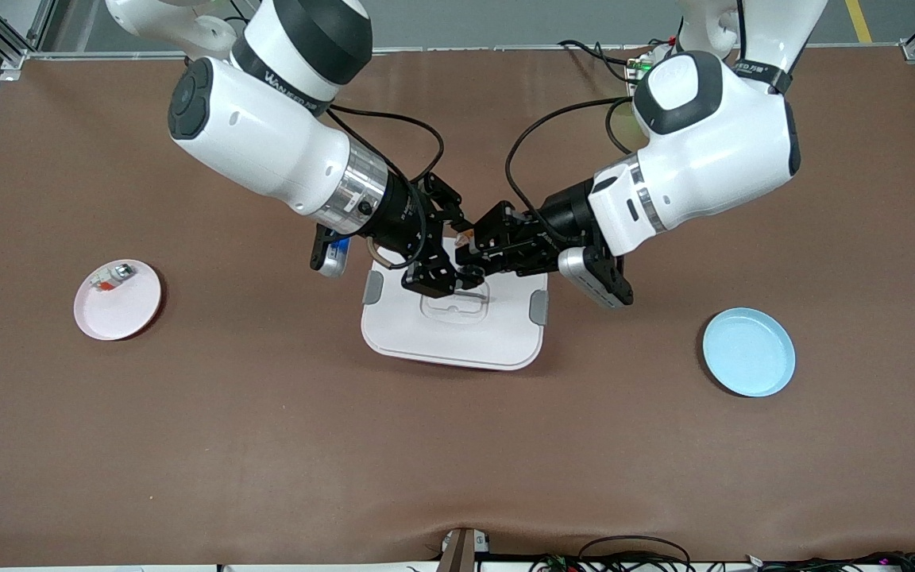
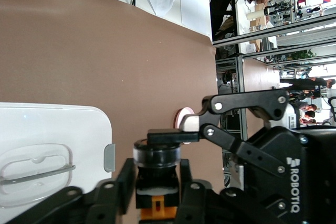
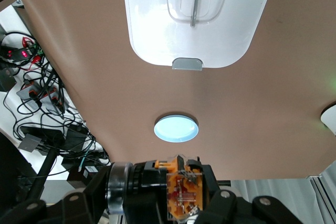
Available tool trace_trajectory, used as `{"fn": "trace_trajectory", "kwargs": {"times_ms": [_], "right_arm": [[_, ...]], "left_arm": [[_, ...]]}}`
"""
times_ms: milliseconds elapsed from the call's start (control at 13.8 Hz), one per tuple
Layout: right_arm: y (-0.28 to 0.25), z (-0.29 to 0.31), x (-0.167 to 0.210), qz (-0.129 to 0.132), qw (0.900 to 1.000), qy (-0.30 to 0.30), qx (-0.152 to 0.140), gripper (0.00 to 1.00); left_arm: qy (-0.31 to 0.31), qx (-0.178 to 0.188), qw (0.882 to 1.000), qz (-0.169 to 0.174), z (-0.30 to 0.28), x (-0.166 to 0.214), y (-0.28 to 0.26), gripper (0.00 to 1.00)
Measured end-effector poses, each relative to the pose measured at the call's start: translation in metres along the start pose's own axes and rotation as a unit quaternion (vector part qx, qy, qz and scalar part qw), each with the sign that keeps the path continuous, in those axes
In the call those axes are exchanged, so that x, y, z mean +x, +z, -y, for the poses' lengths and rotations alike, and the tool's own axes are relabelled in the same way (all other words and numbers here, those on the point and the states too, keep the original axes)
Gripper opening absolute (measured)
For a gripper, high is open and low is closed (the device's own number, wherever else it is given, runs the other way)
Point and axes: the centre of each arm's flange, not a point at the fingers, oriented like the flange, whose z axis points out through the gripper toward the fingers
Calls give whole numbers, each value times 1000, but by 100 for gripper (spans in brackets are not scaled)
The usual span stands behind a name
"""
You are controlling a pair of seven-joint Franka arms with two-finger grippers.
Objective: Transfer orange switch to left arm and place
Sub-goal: 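Grasp the switch with the left gripper beside the right gripper, then open the right gripper and carry the switch toward the blue plate with the left gripper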
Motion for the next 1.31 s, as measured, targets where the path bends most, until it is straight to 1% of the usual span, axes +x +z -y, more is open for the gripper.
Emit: {"fn": "trace_trajectory", "kwargs": {"times_ms": [435, 580, 652, 725, 798, 870, 1088, 1160, 1305], "right_arm": [[1, 0, 0, 0, 1000, 0, 0, 72], [3, 0, 1, 0, 1000, 0, 0, 72], [5, 1, 1, 0, 1000, 1, 1, 78], [6, 1, 1, 1, 1000, 2, 2, 87], [5, 2, 0, 1, 1000, 2, 3, 98], [4, 3, 0, 2, 1000, 2, 5, 100], [1, 6, 3, 0, 1000, 3, 10, 100], [0, 7, 4, -6, 1000, -3, 12, 100], [2, 8, 9, -28, 999, -30, 12, 100]], "left_arm": [[0, 0, 1000, 0, 1, 0, 0, 35], [9, 9, 1000, 0, 0, 0, 0, 35], [24, 25, 999, -1, 0, 0, 1, 35], [39, 41, 998, -2, 2, 0, 1, 34], [52, 56, 997, -2, 4, 1, 0, 34], [62, 70, 996, 0, 7, 2, -1, 34], [79, 120, 989, 20, 29, 11, -14, 34], [79, 138, 987, 27, 42, 18, -25, 34], [78, 178, 980, 40, 67, 31, -53, 34]]}}
